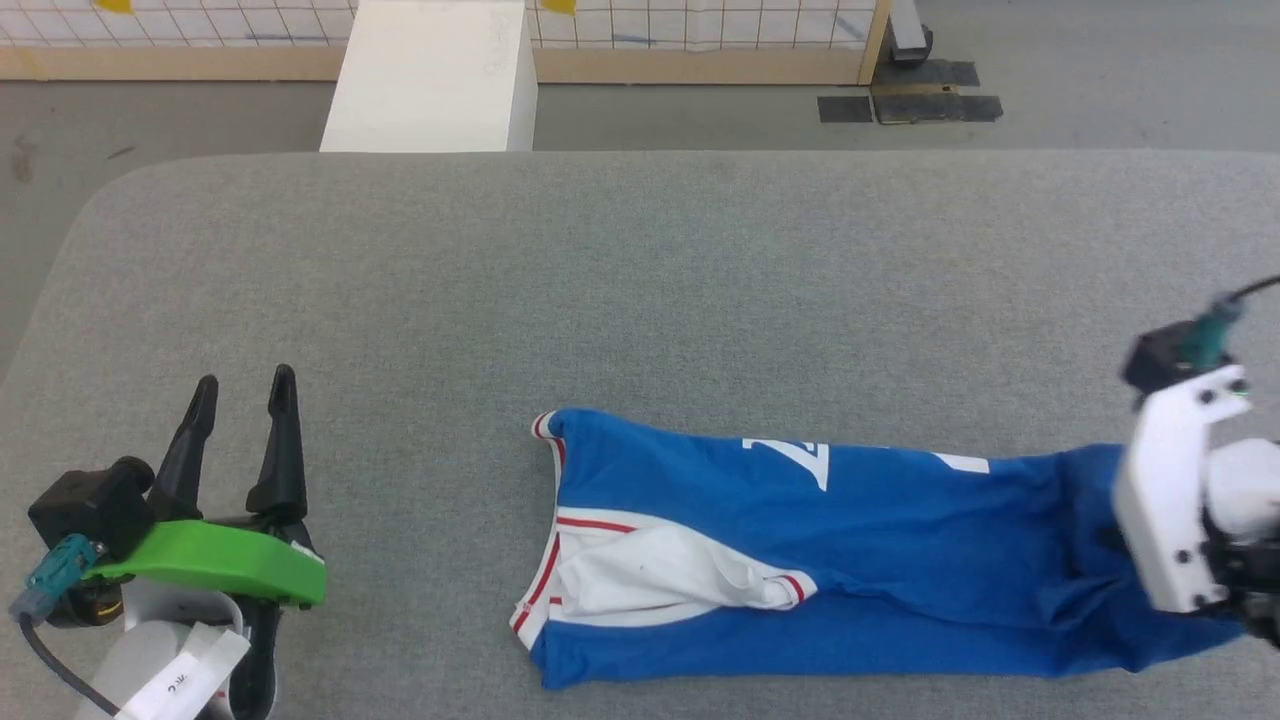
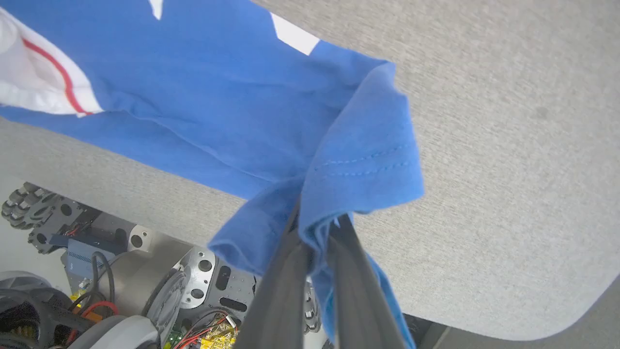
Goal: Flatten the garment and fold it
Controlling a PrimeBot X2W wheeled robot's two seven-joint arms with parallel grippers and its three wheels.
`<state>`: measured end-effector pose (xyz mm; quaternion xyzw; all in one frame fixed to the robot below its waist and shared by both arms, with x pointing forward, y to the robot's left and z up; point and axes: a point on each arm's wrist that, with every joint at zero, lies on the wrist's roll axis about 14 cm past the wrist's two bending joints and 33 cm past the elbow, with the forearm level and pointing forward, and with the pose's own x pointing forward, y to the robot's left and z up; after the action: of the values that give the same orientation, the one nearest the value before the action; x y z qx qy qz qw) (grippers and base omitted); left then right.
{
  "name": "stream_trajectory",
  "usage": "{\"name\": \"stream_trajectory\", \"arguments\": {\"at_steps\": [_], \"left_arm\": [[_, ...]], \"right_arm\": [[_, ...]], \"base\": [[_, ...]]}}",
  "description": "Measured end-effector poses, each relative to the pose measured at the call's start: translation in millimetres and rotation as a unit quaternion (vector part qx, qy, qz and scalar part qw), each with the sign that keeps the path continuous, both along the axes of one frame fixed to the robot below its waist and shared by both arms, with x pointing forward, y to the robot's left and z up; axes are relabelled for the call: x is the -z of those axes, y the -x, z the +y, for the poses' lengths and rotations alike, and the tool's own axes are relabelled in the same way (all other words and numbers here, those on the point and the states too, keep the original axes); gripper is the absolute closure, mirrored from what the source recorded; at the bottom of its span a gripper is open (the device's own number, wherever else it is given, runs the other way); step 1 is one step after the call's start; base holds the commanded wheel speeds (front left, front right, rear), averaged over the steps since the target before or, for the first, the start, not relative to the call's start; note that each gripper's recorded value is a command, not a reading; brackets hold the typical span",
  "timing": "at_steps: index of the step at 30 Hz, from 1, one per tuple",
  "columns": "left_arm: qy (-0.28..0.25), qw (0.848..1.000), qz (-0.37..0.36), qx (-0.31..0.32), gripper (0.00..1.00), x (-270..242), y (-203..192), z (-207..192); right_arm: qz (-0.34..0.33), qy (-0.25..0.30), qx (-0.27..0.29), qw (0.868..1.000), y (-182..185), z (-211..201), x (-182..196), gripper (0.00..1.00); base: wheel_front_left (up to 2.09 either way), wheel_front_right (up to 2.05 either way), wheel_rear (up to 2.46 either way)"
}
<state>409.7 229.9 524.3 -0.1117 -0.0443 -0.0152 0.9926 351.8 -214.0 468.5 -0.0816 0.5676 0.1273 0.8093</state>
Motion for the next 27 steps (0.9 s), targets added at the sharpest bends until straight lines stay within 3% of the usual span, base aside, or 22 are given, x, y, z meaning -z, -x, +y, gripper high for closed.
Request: {"name": "stream_trajectory", "arguments": {"at_steps": [6, 12, 27], "left_arm": [[0.000, 1.000, 0.002, -0.003, 0.00, 0.7, 3.9, 1.4], [0.000, 1.000, 0.005, -0.008, 0.00, 2.7, 6.0, 4.7], [0.003, 0.999, 0.033, -0.032, 0.00, 22.2, 11.6, 17.8]], "right_arm": [[-0.018, -0.079, -0.085, 0.993, -6.9, 74.7, -7.5, 1.00], [-0.032, -0.147, -0.151, 0.977, -16.1, 143.5, -9.1, 1.00], [-0.021, -0.239, -0.260, 0.935, -23.0, 271.3, 7.8, 1.00]], "base": [[0.00, 0.00, 0.00], [0.00, 0.00, 0.00], [0.00, 0.00, 0.00]]}}
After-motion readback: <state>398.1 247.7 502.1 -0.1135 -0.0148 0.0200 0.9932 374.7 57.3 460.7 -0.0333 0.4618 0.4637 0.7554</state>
